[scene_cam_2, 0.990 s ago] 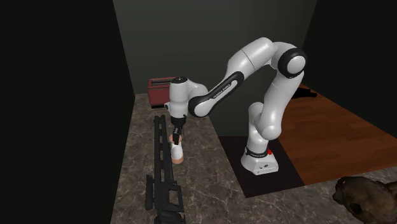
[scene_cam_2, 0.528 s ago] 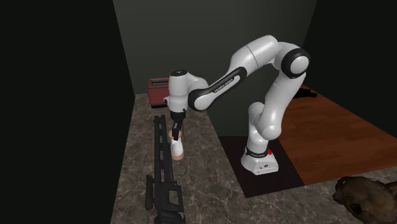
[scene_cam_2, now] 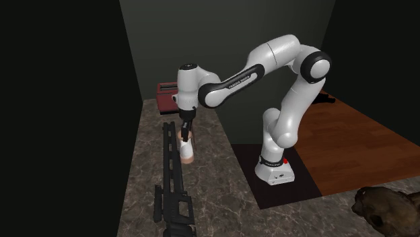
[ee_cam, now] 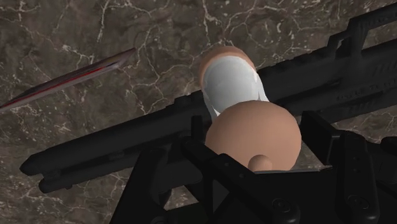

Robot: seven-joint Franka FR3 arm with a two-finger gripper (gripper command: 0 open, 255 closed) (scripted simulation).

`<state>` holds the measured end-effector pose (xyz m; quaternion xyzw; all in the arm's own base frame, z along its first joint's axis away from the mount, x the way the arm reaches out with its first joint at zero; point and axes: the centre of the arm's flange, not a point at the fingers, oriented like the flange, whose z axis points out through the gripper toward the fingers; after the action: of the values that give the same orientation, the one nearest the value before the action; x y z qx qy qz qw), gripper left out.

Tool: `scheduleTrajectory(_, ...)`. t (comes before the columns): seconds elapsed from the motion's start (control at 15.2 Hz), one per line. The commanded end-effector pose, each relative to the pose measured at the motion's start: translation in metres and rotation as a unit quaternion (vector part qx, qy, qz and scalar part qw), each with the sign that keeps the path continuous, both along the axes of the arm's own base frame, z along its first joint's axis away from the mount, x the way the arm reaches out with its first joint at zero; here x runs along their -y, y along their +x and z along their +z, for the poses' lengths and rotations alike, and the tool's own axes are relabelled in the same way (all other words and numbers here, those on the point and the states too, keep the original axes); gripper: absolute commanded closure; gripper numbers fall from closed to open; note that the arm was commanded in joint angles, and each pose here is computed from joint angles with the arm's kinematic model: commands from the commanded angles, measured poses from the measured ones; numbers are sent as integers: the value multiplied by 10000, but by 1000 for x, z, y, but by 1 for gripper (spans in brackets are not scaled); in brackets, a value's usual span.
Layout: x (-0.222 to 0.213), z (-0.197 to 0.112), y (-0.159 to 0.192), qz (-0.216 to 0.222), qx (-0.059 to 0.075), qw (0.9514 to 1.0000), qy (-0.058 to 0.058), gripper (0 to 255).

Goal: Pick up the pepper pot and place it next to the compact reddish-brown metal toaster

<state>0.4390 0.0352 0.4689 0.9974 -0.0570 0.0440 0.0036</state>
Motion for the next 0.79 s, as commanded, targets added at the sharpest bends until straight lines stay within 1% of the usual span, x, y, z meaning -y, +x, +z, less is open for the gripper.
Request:
scheduleTrajectory(0.0, 0, 11, -1, 0, -1, 10000, -1, 255)
scheduleTrajectory(0.73, 0, 69, -1, 0, -1, 10000, -1, 255)
